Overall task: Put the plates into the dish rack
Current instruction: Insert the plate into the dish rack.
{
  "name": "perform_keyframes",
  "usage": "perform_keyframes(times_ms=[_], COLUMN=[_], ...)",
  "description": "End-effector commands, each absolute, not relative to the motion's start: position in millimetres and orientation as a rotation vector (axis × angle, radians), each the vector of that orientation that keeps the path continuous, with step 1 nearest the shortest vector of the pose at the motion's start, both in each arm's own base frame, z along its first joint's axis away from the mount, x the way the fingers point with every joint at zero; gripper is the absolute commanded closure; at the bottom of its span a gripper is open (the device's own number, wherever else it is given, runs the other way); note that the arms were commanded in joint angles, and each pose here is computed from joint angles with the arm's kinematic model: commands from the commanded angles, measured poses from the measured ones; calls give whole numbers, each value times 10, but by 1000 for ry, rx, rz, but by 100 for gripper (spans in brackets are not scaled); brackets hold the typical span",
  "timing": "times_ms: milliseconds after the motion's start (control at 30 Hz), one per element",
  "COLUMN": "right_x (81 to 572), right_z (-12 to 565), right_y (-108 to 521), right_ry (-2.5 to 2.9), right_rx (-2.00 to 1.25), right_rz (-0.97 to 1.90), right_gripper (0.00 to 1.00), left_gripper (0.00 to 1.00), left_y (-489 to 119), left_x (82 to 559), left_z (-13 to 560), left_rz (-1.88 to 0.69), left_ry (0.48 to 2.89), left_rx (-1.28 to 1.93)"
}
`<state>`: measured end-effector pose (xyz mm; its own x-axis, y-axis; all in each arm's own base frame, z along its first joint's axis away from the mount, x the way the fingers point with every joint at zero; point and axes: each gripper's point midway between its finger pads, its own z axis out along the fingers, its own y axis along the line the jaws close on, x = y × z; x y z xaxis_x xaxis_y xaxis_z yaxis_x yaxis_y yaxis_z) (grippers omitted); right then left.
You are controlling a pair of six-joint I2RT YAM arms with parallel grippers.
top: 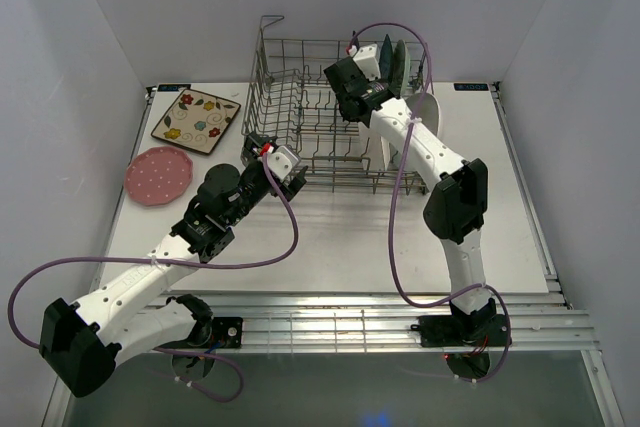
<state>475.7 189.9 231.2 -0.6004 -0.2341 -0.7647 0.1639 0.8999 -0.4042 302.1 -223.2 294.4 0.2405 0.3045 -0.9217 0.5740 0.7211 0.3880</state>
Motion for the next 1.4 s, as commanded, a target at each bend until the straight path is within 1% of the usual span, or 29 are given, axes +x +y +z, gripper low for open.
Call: perform_keyframes(times_ms=[0,267,400,667,1000,1367], right_x=[4883,4778,4627,4530,4539,4713], right_z=[2521,2679,2771,2759,2529,2250], right_y=[1776,1695,1642,1632,1661,1764], right_ry=[2061,2039,2049,2077,2108,2144], right_rx=[99,129,173,227,263,224], right_rz=[-549,-541,-523,-540,-564,-576], right_gripper=[92,92,92,92,92,92], left_gripper=[2,2,2,2,2,2], left_y=[-2207,-2210,-2258,-2270,-2282,-2283], left_x=[2977,2981,2955,2924,2900,2873], left_z=[2988,2973,2967,2973,2971,2986], left_rz=[-231,-231,-256,-272,-287,-299], left_ry=[1343,1347,1339,1338,1346,1351], left_rx=[792,795,816,822,831,836])
